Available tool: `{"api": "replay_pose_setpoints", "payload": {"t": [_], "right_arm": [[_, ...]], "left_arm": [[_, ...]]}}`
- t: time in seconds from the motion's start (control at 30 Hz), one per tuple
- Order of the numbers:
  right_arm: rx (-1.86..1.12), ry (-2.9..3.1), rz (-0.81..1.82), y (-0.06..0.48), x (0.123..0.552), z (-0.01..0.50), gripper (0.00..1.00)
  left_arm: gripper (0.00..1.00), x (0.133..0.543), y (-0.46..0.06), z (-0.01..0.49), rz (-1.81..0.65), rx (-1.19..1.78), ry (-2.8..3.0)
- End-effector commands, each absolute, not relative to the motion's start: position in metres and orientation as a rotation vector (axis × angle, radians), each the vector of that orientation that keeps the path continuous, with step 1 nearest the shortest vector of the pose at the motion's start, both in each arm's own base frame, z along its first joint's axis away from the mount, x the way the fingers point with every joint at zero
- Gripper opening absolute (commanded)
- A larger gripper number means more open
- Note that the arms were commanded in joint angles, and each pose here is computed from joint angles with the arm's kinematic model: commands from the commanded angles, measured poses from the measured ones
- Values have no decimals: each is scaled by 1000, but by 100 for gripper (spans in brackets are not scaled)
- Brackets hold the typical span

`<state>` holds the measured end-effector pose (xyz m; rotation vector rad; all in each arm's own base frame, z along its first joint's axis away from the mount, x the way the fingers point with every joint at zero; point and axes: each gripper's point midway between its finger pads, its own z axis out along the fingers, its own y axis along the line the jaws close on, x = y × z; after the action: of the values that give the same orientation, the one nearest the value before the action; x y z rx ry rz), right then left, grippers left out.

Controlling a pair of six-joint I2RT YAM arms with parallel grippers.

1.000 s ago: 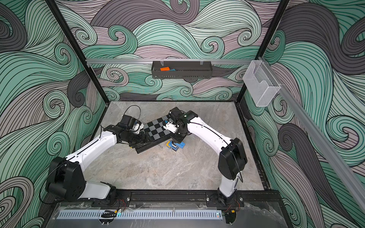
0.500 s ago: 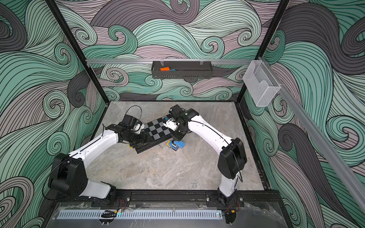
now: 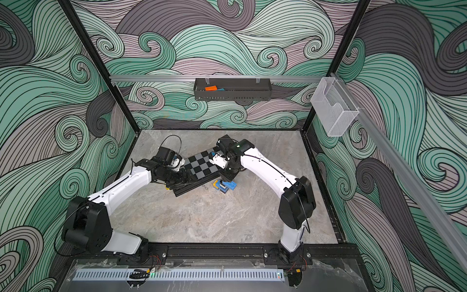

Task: Assemble a giraffe with lego
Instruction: Assemble the lego brick with the lego brick.

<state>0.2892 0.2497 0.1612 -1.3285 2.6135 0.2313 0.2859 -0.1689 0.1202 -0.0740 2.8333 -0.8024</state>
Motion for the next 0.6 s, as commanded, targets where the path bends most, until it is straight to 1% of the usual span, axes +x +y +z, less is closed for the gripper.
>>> {"api": "replay_pose_setpoints", "payload": {"t": [0.0,0.57], "right_arm": [[-1353,2641,239,245,284,156,14],[-1370,2697,258,242,280,138,14]], "left_arm": [[79,290,-175,131,-828,-26,2811],[78,293,-176,131,-827,-24,2813]]}}
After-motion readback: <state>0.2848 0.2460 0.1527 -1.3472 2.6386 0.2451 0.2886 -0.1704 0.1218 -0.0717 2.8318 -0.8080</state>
